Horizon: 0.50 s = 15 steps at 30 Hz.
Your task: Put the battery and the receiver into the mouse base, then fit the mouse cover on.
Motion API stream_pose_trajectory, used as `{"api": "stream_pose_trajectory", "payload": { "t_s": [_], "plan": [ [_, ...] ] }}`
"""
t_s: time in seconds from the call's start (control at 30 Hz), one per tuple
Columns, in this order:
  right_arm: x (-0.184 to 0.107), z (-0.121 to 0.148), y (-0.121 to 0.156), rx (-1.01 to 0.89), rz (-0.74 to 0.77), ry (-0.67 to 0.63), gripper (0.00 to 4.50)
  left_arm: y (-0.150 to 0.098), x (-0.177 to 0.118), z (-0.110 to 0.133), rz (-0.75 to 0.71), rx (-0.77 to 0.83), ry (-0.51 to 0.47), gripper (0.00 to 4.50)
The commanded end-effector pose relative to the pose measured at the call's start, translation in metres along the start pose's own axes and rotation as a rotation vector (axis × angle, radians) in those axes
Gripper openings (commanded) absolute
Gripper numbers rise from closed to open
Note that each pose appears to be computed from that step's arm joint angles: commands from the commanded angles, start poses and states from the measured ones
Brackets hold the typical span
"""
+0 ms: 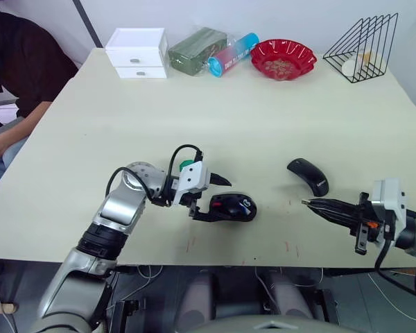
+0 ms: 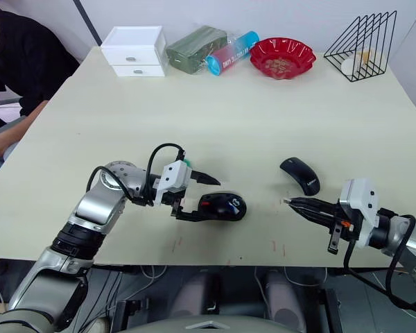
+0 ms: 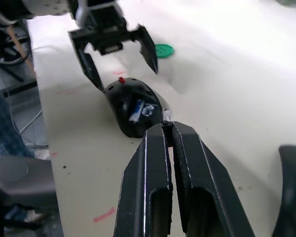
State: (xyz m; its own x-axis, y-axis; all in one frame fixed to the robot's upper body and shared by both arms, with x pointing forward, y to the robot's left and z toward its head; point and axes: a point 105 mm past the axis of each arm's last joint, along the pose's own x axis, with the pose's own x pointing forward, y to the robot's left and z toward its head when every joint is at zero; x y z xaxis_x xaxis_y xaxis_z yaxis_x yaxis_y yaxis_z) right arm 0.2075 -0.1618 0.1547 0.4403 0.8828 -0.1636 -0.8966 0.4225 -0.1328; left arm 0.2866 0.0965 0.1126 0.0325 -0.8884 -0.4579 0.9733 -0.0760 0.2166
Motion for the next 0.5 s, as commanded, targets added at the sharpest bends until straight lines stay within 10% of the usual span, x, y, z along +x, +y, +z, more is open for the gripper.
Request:
{"api": "stream_pose_trajectory", "payload": {
  "t_s": [0.03,0.5],
  "plan": [
    [0.001,0.012,0.002,-0.101,0.048,-0.029,0.00,0.004,0.008,0.005,-0.005,0.035,0.003,4.42],
    [0.002,0.007,0.009,-0.111,0.127,-0.072,0.00,0.002,0.020,-0.007,-0.038,0.041,0.059,4.42]
  ]
}}
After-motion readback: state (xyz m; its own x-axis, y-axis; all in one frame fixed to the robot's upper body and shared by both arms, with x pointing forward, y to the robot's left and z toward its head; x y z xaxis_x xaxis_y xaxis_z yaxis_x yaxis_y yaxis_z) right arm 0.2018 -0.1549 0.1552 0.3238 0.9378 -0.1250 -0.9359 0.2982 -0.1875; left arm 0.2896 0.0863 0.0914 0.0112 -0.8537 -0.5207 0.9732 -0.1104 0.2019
